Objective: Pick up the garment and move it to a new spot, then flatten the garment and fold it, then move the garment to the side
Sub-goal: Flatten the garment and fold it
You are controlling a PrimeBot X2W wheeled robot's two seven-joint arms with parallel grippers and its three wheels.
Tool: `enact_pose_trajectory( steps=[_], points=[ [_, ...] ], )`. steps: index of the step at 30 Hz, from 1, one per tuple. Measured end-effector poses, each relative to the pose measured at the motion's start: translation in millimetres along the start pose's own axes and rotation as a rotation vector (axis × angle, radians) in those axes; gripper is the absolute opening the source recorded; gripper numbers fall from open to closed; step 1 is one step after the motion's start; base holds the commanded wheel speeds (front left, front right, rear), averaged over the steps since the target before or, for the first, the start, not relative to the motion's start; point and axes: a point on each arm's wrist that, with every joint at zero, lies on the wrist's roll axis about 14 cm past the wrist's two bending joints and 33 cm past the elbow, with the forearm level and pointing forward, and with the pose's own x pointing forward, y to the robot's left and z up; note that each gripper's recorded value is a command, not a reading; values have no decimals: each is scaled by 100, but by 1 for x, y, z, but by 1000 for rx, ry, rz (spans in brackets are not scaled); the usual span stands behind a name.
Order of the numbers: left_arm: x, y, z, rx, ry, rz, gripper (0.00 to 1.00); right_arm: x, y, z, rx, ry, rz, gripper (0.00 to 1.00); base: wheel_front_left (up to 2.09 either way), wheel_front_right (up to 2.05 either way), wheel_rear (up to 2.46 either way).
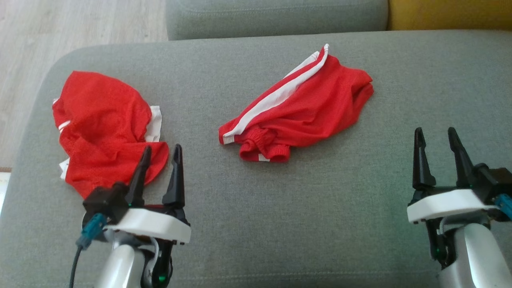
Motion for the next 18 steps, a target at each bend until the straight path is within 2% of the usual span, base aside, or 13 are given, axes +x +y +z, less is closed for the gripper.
enact_pose_trajectory(
  steps=[4,7,14,18],
  points=[
    [2,0,-6,1,14,-13,100,5,5,-4,19,20,9,100,0,0,0],
    [5,4,-9,4,22,-12,100,12,10,-15,91,70,16,100,0,0,0],
    [16,19,-12,4,26,12,100,60,24,-38,354,196,21,100,0,0,0],
    [13,32,-17,-6,45,53,100,84,22,-67,476,307,-24,100,0,0,0]
  ],
)
